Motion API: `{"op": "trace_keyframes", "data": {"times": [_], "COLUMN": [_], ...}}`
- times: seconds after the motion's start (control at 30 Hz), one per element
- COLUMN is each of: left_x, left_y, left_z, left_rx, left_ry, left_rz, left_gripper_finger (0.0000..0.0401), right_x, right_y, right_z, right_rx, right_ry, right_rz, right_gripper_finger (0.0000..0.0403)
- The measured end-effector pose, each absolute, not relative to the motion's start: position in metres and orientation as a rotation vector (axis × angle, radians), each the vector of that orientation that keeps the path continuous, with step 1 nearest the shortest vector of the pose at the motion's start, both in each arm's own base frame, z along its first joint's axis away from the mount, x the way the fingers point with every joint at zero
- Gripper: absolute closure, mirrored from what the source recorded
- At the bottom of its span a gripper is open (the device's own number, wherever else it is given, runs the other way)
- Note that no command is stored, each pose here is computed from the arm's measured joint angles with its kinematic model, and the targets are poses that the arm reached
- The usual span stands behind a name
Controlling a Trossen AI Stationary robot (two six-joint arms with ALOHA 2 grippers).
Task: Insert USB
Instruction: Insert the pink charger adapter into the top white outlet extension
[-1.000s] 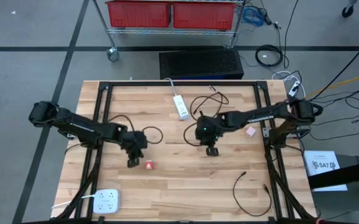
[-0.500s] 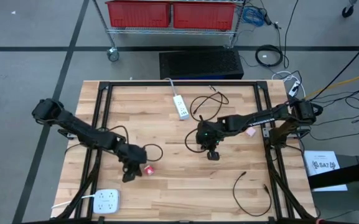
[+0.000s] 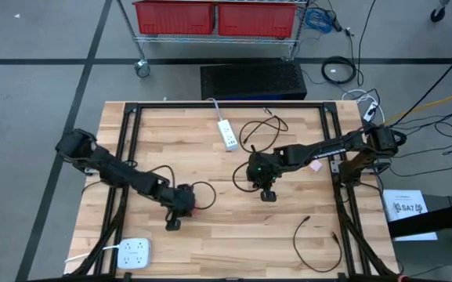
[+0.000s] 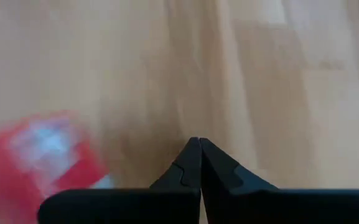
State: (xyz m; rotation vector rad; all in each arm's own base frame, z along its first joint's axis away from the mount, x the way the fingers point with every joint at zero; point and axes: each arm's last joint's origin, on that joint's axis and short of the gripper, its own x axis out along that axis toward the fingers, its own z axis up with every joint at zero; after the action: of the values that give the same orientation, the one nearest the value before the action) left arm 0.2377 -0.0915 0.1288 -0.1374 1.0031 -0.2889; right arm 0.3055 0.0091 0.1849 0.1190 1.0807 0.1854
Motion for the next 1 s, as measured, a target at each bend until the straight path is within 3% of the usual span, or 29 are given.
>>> {"op": "trace_keyframes", "data": {"times": [0.13, 0.3, 0.53, 0.77, 1.0], "left_x": [0.259, 0.27, 0.246, 0.246, 0.254], "left_y": [-0.084, -0.063, -0.039, -0.032, -0.029], "left_z": [0.139, 0.17, 0.199, 0.193, 0.171], "left_rx": [-0.033, 0.043, -0.183, -0.37, -0.567], "left_ry": [0.943, 0.954, 1.109, 1.136, 1.255], "left_rz": [-0.258, -0.09, 0.225, 0.372, 0.393], "left_gripper_finger": [0.04, 0.04, 0.0391, 0.0307, 0.021], "right_x": [0.305, 0.304, 0.301, 0.302, 0.302], "right_y": [0.009, 0.009, 0.01, 0.011, 0.012], "right_z": [0.185, 0.184, 0.183, 0.183, 0.183], "right_rx": [0.119, 0.121, 0.119, 0.102, 0.084], "right_ry": [1.081, 1.1, 1.127, 1.123, 1.122], "right_rz": [0.185, 0.184, 0.189, 0.2, 0.216], "right_gripper_finger": [0.0403, 0.0403, 0.0403, 0.0403, 0.0403]}}
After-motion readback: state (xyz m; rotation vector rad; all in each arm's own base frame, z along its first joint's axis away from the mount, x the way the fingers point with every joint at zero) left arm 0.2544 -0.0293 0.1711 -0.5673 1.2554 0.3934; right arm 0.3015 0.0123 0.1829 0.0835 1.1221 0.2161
